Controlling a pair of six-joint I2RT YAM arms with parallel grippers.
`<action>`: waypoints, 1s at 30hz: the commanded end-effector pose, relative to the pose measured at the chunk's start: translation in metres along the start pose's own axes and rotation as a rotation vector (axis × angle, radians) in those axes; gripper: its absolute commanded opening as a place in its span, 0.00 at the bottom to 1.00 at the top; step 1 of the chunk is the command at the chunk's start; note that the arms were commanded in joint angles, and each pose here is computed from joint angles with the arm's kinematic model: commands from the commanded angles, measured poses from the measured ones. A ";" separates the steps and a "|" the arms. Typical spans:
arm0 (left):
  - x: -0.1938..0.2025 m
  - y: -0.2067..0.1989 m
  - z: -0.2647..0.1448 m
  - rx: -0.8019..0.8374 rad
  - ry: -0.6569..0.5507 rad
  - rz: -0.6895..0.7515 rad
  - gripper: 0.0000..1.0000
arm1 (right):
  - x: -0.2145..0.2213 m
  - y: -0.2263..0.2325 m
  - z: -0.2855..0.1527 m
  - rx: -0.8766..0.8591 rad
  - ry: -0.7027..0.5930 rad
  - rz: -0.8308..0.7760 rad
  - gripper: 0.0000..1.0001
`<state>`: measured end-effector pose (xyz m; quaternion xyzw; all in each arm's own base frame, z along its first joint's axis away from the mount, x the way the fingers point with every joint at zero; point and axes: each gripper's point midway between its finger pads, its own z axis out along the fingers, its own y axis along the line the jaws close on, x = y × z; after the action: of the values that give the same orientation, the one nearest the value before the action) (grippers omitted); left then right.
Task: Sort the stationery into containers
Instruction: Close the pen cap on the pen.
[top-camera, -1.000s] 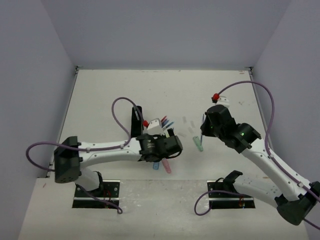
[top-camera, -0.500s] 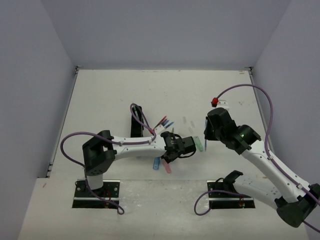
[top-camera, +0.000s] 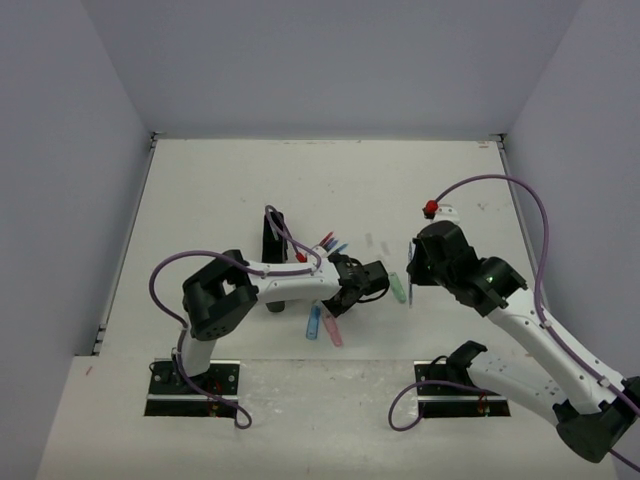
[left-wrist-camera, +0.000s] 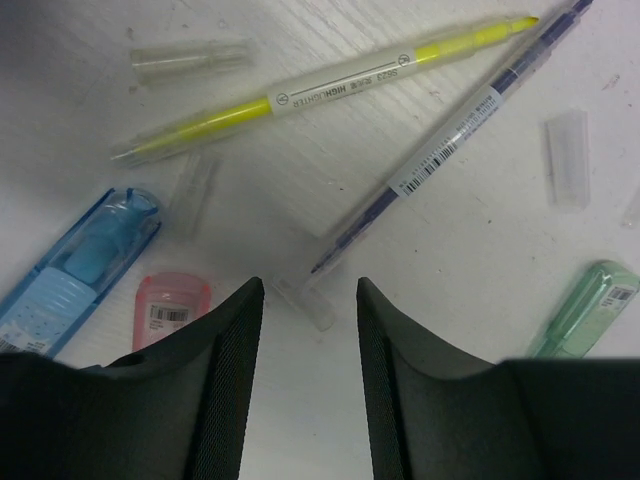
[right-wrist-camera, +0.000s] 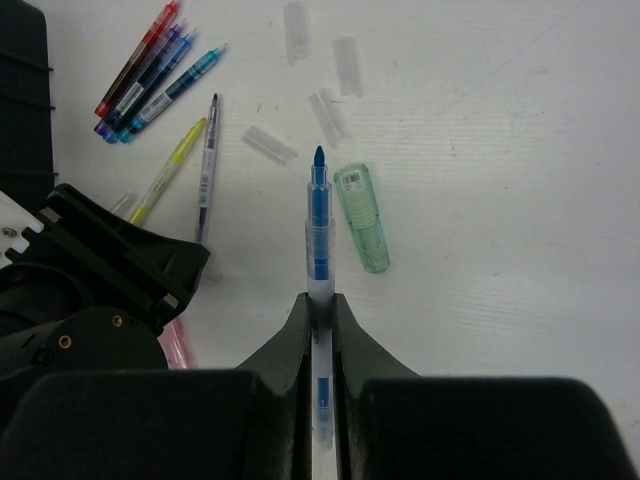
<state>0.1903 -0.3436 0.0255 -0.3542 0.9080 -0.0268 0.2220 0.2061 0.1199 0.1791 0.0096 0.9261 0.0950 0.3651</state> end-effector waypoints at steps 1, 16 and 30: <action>0.005 -0.010 -0.002 0.016 0.013 0.000 0.40 | -0.004 0.003 0.001 -0.016 -0.021 -0.007 0.00; 0.019 0.007 0.008 -0.078 0.047 0.039 0.29 | -0.008 0.004 -0.003 -0.035 -0.041 -0.006 0.00; 0.028 0.026 0.008 -0.081 0.089 0.105 0.00 | -0.012 0.010 -0.009 -0.068 -0.052 0.008 0.00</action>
<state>0.1750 -0.3558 0.0127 -0.3338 0.9242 -0.0190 0.1844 0.2051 0.1213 0.1844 0.0068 0.9213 0.1065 0.3740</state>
